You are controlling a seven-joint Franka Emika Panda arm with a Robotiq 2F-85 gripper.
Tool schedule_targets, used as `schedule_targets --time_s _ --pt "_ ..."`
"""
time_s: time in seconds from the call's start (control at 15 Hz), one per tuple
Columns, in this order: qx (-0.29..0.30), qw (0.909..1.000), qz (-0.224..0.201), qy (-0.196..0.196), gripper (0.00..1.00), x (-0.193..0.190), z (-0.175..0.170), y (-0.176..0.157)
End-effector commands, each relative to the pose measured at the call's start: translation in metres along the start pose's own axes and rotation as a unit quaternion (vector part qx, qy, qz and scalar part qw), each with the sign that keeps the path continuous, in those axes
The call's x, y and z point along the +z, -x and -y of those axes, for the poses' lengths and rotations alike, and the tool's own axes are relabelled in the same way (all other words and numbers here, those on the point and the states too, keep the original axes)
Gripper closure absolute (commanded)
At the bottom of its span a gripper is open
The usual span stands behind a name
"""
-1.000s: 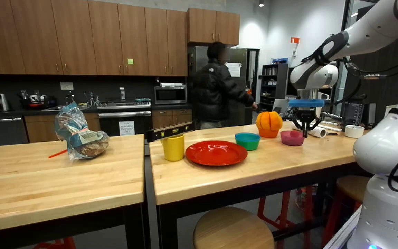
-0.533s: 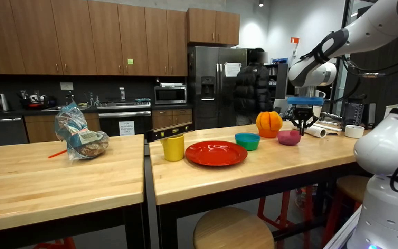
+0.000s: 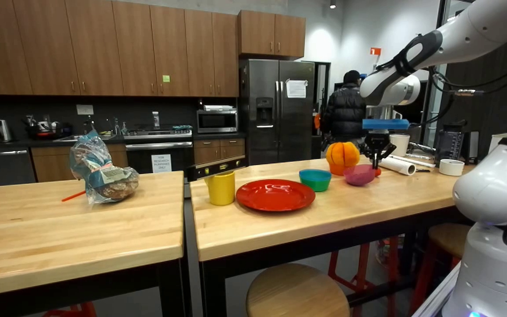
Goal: Pour the contents from the pink bowl into the green bowl
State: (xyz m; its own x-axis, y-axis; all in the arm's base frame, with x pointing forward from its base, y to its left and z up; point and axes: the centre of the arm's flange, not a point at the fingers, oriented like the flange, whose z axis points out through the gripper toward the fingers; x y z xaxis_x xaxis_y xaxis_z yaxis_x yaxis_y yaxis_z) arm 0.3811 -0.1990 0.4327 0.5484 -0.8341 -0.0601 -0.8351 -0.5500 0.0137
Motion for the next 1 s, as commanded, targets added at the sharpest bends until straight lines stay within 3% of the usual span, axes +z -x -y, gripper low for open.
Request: schedule_targets --time_s 0.0,0.4,0.47,0.67,0.93 --pt "-0.060 0.9981 0.000 -0.013 0.99 -0.027 0.012 0.013" --pt "-0.128 0.9916 -0.008 0.014 0.99 -0.056 0.026 0.028" --pt "-0.127 0.9916 -0.008 0.024 0.70 -0.053 0.027 0.028" --pt "-0.123 0.9922 -0.002 0.020 0.59 -0.040 0.021 0.023" --pt "-0.112 0.9937 0.001 0.004 0.32 -0.022 0.016 0.017"
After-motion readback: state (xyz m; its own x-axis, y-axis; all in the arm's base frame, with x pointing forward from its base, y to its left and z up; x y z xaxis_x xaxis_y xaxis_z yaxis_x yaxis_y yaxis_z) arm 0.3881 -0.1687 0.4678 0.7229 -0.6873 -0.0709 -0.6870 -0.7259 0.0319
